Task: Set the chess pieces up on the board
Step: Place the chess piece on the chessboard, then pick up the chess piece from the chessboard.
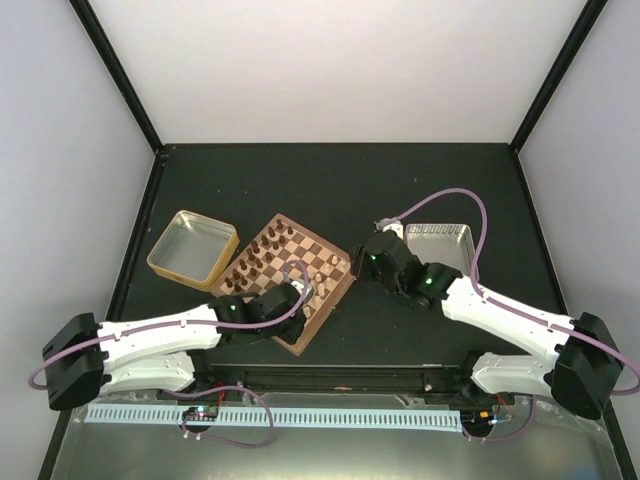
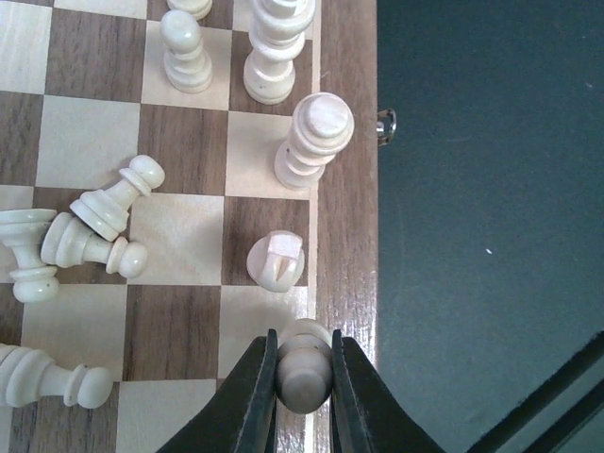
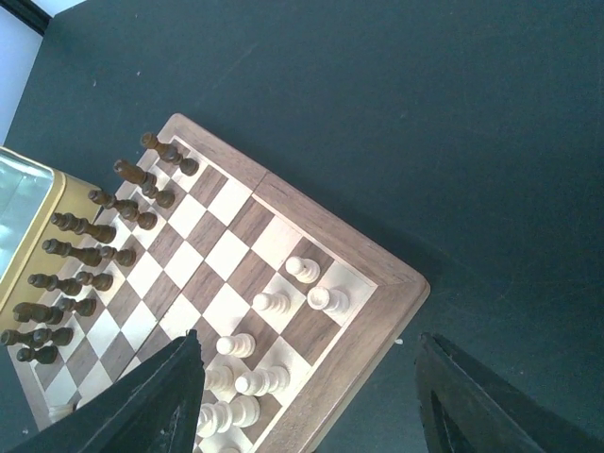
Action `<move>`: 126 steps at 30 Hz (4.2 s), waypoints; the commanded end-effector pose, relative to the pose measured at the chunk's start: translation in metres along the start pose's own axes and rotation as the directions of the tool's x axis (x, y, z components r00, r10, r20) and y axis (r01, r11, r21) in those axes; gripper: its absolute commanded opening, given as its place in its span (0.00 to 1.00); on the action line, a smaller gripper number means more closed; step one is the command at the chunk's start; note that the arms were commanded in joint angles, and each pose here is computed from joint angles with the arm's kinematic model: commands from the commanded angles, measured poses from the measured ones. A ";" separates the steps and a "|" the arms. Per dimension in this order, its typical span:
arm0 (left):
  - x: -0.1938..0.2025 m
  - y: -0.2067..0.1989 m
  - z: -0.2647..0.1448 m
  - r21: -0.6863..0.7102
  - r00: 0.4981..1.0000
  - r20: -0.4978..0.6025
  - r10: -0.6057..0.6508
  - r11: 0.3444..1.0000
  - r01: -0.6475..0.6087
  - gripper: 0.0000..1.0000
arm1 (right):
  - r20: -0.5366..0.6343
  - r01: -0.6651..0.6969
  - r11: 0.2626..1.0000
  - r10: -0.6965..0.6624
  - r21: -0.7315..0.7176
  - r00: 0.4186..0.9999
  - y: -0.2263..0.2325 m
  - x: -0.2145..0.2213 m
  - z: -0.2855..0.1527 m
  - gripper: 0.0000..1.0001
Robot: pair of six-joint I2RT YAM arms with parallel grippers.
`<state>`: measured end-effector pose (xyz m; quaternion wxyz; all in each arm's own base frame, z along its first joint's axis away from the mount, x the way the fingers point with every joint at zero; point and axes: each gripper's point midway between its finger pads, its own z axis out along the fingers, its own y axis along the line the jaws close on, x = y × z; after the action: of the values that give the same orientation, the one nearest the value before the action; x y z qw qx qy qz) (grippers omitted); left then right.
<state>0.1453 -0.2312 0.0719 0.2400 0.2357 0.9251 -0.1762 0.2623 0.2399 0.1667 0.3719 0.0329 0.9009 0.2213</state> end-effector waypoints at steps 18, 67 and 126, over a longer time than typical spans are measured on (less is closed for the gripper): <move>0.000 0.005 0.007 -0.045 1.000 0.028 -0.012 0.999 0.014 0.43 | 0.001 -0.022 1.000 0.022 -0.017 1.000 0.001 -0.002 -0.001 0.62; -0.072 0.127 -0.141 -0.008 0.738 0.523 -0.427 0.863 0.505 0.47 | -0.499 0.604 0.755 -0.638 -0.255 0.587 0.123 0.128 0.069 0.46; -0.066 0.129 -0.126 0.019 0.726 0.491 -0.482 0.838 0.545 0.46 | -0.440 0.457 0.886 -0.443 -0.081 0.781 0.134 0.095 0.086 0.23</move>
<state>0.2181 -0.0911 0.1847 0.4201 -0.0867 0.8765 -0.2184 0.2322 0.4095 0.0812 0.1773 -0.3105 0.9311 0.0723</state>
